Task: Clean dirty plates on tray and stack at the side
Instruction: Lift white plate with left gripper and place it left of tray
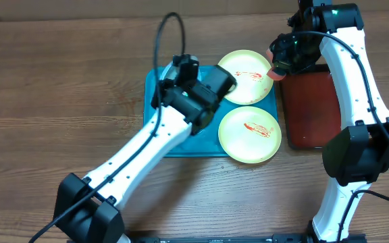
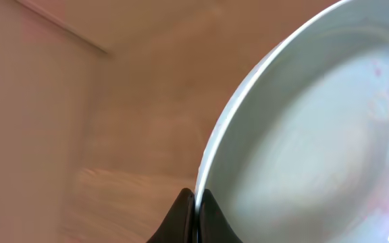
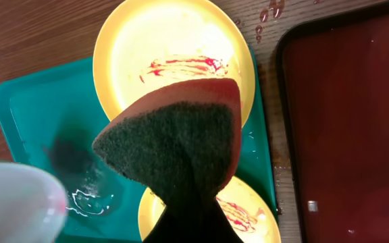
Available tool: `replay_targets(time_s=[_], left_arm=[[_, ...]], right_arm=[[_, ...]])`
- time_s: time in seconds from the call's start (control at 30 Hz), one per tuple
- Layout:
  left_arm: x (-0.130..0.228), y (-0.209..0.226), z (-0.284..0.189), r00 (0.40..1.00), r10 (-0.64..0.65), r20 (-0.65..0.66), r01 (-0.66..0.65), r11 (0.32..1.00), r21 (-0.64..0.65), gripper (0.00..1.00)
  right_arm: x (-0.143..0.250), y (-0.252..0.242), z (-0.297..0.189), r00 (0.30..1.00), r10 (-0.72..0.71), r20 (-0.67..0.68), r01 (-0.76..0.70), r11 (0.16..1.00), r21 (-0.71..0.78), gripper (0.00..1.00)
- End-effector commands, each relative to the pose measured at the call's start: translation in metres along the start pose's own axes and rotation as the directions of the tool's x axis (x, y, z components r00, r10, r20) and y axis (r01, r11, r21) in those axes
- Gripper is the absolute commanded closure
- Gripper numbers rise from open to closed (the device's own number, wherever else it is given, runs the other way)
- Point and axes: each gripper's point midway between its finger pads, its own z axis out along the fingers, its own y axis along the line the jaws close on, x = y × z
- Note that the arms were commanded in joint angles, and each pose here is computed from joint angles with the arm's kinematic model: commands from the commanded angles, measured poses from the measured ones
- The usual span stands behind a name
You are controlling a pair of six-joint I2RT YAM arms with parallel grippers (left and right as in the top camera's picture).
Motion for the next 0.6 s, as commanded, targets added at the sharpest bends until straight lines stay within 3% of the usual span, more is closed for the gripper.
replay_targets(time_s=[0.0,0.27,0.37,0.57], left_arm=[[0.014,-0.014,0.013,0.978,-0.110,-0.176,0.152,0.956,0.250,0.96],[0.034,0.025,0.064,0.841,-0.256,-0.476,0.483,0.752,0.449,0.96],[0.048,0.063,0.088,0.765,-0.338,-0.548,0.598,0.688,0.410,0.95],[0.101,0.144,0.135,0.584,-0.523,-0.621,0.758,0.624,0.188,0.96]], right_arm=[[-0.004,0.002,-0.018,0.999,-0.019,0.044,0.020,1.000,-0.013,0.96],[-0.003,0.002,-0.018,0.999,-0.029,0.042,0.029,1.000,-0.011,0.96],[-0.003,0.002,-0.018,0.999,-0.029,0.042,0.029,1.000,-0.011,0.96],[-0.003,0.002,-0.018,0.999,-0.029,0.042,0.029,1.000,-0.011,0.96]])
